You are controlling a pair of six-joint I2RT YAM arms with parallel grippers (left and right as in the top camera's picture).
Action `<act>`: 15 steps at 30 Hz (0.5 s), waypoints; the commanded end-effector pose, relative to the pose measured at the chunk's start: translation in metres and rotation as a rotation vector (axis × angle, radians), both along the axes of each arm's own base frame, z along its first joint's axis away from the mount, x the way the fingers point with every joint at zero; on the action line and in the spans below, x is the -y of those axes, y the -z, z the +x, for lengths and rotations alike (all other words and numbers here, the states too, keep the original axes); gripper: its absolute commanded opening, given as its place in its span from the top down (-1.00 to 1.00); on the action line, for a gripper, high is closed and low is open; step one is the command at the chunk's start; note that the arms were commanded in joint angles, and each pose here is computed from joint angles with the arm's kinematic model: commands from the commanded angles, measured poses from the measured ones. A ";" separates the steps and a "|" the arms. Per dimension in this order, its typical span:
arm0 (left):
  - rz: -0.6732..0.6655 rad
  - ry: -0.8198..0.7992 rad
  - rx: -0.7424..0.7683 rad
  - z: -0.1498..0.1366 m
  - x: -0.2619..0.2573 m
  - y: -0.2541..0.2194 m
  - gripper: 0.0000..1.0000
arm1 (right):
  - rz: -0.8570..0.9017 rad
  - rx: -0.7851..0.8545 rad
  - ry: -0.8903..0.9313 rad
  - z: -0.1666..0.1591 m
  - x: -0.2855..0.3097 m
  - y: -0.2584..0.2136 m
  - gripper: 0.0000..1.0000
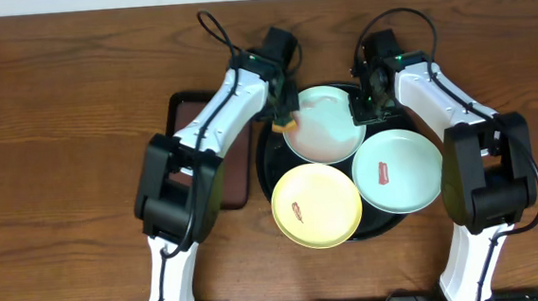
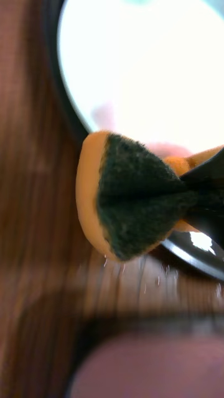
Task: Clean dirty plates on tray and stack at the side
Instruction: 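Return the sponge to the brown tray with the left gripper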
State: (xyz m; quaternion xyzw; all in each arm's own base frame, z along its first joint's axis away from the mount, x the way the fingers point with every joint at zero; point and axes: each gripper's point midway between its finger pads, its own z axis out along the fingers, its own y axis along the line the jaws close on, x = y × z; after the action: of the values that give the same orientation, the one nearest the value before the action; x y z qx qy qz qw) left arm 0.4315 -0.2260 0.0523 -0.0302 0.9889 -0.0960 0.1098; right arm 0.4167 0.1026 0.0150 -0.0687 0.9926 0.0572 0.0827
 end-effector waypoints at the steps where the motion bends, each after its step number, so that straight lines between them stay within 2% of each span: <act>1: 0.012 -0.034 0.114 0.011 -0.027 -0.062 0.85 | -0.037 0.009 0.022 0.002 0.007 0.001 0.98; 8: 0.060 -0.100 0.054 -0.019 -0.097 -0.107 0.85 | -0.003 0.024 0.017 0.006 0.001 0.000 0.98; 11: 0.097 -0.124 -0.019 -0.033 -0.130 -0.105 0.85 | 0.014 0.029 0.013 0.007 -0.002 -0.001 0.98; 15: 0.126 -0.163 -0.114 -0.047 -0.165 -0.078 0.85 | 0.037 0.034 0.009 0.008 -0.006 -0.002 0.98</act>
State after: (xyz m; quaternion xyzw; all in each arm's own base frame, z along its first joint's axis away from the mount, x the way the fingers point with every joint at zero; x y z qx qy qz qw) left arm 0.3947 -0.0828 0.1560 -0.1149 0.9874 -0.0452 0.0993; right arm 0.4244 0.1061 0.0167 -0.0680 0.9907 0.0648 0.0989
